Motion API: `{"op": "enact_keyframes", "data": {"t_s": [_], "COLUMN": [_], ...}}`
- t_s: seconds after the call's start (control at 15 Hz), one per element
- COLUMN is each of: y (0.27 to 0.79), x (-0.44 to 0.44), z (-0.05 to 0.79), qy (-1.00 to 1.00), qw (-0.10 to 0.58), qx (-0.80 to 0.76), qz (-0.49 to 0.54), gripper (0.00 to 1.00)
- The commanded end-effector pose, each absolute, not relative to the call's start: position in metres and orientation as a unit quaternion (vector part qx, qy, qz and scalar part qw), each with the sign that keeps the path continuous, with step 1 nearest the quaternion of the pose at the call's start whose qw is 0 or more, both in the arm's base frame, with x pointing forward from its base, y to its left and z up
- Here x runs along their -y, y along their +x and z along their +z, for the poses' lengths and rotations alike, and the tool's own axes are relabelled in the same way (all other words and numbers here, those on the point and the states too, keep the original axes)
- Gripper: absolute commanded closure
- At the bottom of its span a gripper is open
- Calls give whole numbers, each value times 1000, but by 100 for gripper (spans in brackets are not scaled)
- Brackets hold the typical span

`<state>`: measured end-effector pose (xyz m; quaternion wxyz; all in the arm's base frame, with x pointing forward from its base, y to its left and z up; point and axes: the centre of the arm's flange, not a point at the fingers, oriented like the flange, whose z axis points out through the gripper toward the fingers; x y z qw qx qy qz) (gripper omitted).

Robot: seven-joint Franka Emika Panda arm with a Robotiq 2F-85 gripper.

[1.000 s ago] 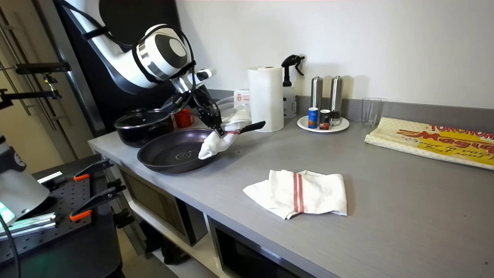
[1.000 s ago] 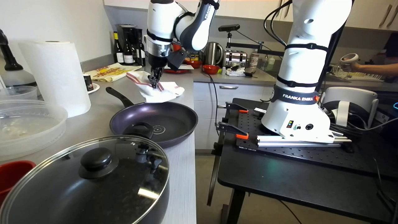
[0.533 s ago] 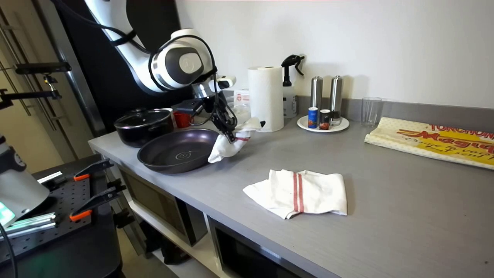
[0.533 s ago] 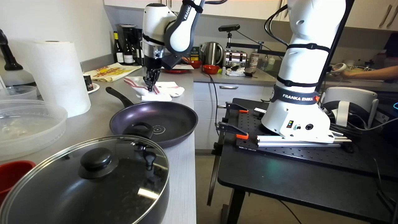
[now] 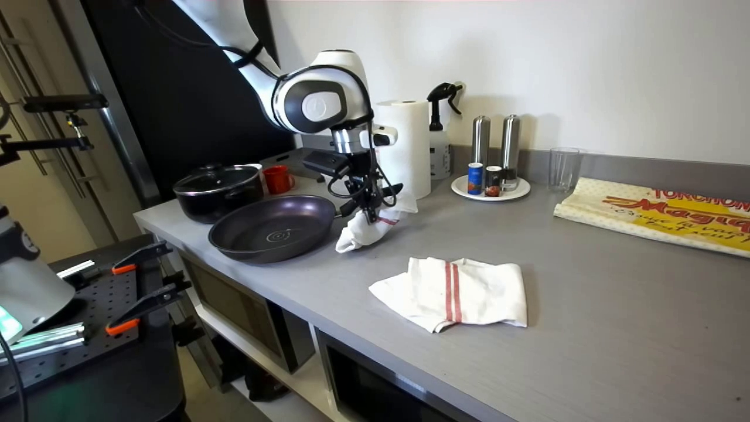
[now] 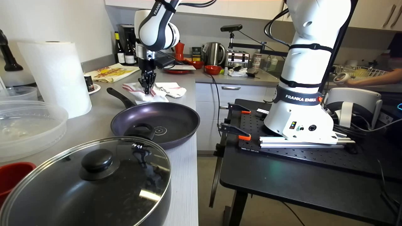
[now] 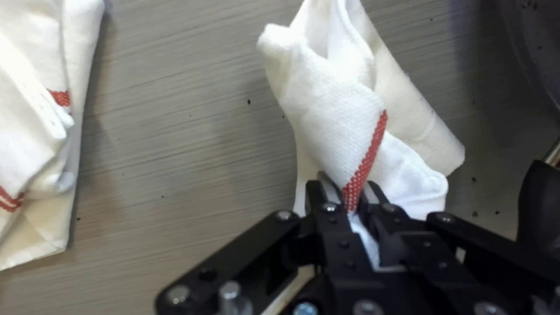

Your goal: Use the towel to wipe the black pan.

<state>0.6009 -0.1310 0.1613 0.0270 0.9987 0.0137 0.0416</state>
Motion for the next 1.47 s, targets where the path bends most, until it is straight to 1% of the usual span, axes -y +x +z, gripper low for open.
{"op": "enact_keyframes", "data": {"t_s": [0.0, 0.4, 0.47, 0.53, 0.6, 0.87, 1.0, 1.07, 1.13, 1.2, 1.4], "y": [633, 642, 642, 642, 641, 632, 628, 626, 624, 623, 616], "x": [144, 148, 148, 148, 147, 139, 134, 132, 130, 128, 124], "z": [139, 111, 112, 113, 115, 124, 129, 131, 133, 135, 142], "qy": [1000, 1000, 1000, 999, 1000, 999, 999, 999, 999, 999, 998], "qw": [19, 14, 14, 15, 15, 20, 23, 23, 24, 25, 25], "qx": [-19, -20, -20, -20, -20, -30, -36, -39, -42, -45, -53], "qz": [11, -19, -20, -20, -19, -7, -1, 1, 4, 8, 15], "gripper": [97, 97, 64, 62, 56, 26, 13, 5, 1, 0, 0]}}
